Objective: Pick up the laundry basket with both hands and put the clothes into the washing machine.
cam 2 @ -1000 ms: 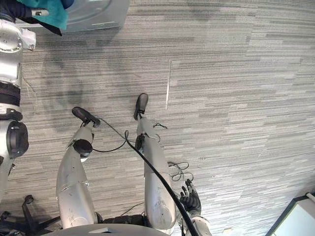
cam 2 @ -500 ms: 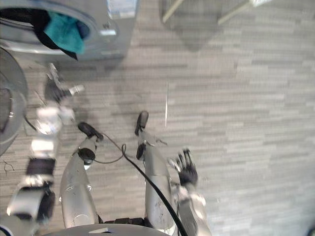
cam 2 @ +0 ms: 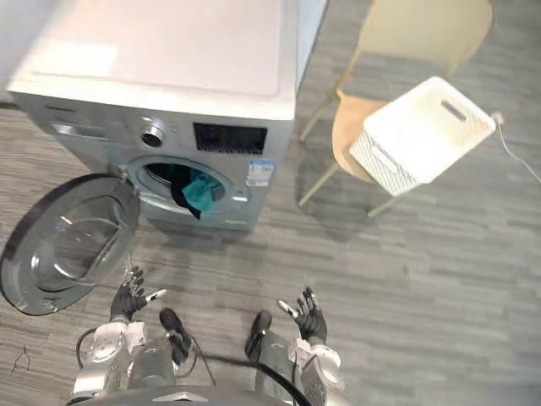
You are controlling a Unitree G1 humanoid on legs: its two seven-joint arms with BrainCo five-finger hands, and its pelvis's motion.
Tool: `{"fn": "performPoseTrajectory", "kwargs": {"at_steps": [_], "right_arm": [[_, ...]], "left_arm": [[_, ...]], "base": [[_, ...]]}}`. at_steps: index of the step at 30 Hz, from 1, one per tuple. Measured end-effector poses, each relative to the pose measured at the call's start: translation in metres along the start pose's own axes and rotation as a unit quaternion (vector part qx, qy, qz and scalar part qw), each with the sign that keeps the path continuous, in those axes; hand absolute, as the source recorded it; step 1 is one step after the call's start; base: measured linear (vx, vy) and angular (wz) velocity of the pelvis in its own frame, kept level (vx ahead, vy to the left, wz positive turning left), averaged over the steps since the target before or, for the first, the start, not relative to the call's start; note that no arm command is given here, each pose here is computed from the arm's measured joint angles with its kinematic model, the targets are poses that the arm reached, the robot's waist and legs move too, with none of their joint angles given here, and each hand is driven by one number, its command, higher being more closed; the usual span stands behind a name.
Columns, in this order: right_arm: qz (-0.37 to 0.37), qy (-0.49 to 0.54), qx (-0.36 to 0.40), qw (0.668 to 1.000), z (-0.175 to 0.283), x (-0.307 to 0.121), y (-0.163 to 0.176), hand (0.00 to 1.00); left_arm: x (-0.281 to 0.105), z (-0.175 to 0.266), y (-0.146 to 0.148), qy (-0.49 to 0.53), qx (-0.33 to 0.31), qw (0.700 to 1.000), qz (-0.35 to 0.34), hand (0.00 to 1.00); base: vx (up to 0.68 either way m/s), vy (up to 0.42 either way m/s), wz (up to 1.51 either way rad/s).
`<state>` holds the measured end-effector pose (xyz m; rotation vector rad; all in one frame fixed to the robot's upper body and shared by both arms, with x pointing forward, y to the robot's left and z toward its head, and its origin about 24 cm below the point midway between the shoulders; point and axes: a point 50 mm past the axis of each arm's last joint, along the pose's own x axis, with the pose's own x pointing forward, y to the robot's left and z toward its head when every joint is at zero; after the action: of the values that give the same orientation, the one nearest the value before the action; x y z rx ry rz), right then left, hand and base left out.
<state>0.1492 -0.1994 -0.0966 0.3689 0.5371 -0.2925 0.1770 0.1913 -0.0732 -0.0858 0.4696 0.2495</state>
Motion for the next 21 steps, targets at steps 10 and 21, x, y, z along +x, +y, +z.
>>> {"fn": "performPoseTrajectory", "kwargs": {"at_steps": [10, 21], "right_arm": [[-0.144, 0.12, 0.005, 0.982, -0.045, -0.018, -0.067, 0.0], [-0.165, 0.179, -0.004, 0.97, -0.067, -0.032, -0.075, 0.0]], "left_arm": [[-0.005, 0.029, 0.033, -0.059, -0.002, 0.996, 0.068, 0.0], [-0.023, 0.097, 0.081, -0.192, 0.062, 0.959, 0.201, 0.0]], "base": [[0.03, 0.171, 0.33], [-0.1, 0.142, -0.06]]}}
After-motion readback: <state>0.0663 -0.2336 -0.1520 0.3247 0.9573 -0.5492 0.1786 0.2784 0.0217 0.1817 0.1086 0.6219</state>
